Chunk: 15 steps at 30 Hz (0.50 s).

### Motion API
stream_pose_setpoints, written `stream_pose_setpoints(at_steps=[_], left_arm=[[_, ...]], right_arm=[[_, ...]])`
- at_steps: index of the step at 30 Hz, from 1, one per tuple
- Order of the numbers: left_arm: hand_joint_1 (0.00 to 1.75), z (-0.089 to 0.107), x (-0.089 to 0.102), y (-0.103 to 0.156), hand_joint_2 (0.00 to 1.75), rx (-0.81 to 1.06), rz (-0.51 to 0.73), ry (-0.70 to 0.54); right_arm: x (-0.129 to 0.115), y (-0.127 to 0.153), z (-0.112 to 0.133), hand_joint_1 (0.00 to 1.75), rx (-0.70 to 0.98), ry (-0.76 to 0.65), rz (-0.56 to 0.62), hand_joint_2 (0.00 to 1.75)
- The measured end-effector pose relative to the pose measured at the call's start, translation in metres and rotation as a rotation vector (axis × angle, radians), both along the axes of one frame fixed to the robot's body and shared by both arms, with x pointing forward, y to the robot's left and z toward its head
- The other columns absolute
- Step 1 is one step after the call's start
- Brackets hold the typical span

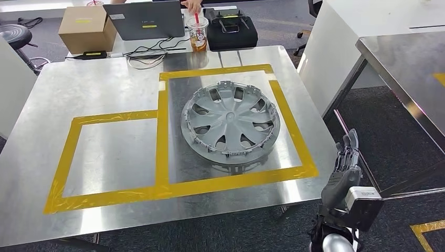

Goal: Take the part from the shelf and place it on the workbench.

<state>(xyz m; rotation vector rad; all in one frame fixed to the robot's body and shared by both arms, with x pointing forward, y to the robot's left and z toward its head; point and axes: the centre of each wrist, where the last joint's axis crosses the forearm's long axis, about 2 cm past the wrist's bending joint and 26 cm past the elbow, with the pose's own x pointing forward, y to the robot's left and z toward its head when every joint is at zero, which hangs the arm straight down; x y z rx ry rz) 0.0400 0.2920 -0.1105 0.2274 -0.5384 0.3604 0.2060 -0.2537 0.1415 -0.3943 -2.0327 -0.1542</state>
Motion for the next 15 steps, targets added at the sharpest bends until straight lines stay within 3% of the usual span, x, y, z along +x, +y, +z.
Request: stream_pose_setpoints(at_steps=[15], left_arm=[[0.00,0.000,-0.002,-0.003,0.00,-0.022,-0.030,0.028]], right_arm=[[-0.018,-0.010,-0.010,0.00,0.004,0.069,-0.008,0.00]])
